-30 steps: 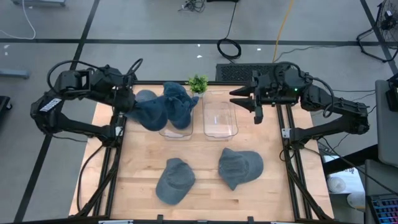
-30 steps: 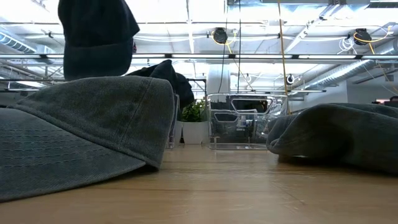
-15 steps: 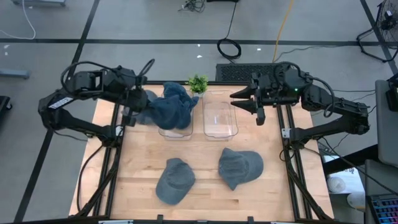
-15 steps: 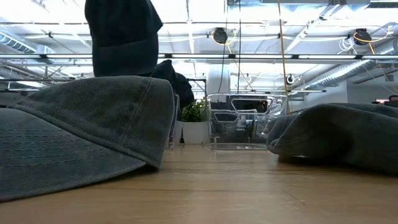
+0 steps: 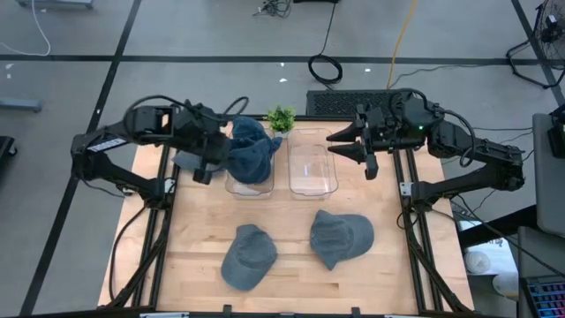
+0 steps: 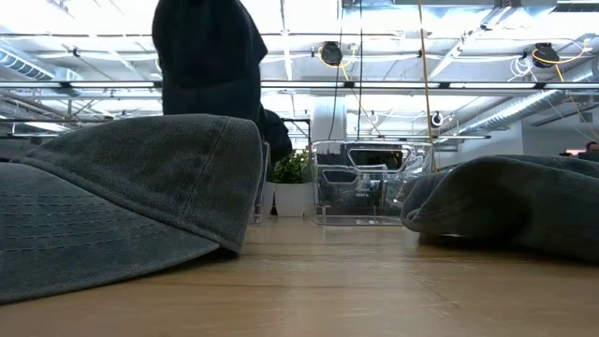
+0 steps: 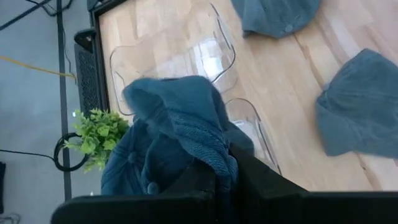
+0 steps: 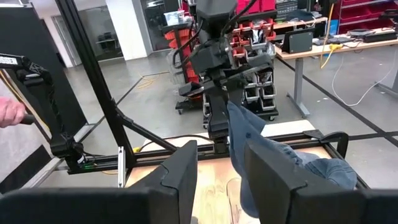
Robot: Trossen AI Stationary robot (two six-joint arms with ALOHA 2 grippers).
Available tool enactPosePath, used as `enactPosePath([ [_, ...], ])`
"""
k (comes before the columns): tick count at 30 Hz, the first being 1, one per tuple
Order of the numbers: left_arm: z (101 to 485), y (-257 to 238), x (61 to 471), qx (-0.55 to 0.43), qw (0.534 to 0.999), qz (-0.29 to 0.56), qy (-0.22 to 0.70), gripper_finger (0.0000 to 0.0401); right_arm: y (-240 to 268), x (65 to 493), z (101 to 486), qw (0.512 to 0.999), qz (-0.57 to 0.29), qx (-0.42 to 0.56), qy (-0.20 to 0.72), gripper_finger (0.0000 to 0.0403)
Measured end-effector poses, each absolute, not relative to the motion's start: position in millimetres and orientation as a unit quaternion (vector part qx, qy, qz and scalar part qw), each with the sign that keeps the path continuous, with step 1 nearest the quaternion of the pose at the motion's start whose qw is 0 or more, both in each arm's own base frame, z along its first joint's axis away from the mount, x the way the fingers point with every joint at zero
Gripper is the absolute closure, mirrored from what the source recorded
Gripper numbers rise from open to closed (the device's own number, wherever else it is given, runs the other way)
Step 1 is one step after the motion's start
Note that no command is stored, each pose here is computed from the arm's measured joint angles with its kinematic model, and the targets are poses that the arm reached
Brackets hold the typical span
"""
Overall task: Pick & Place hat
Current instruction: Put the blue cap into the left transparent bin
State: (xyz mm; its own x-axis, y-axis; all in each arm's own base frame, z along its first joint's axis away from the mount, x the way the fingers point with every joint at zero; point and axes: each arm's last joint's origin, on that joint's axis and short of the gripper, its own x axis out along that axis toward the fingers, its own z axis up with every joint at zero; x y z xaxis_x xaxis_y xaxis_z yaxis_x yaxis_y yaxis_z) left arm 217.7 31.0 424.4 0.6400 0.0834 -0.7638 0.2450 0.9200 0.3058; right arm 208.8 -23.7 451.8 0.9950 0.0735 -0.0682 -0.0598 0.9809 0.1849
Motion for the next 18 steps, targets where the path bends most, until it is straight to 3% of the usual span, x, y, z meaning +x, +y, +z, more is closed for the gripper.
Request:
enactPosePath([
  [18, 338.0, 40.9, 244.4, 0.2, 0.876, -0.055, 0.436, 0.0381, -23.7, 208.9, 451.8, 0.995, 0.033, 0.088, 0.037, 0.0282],
])
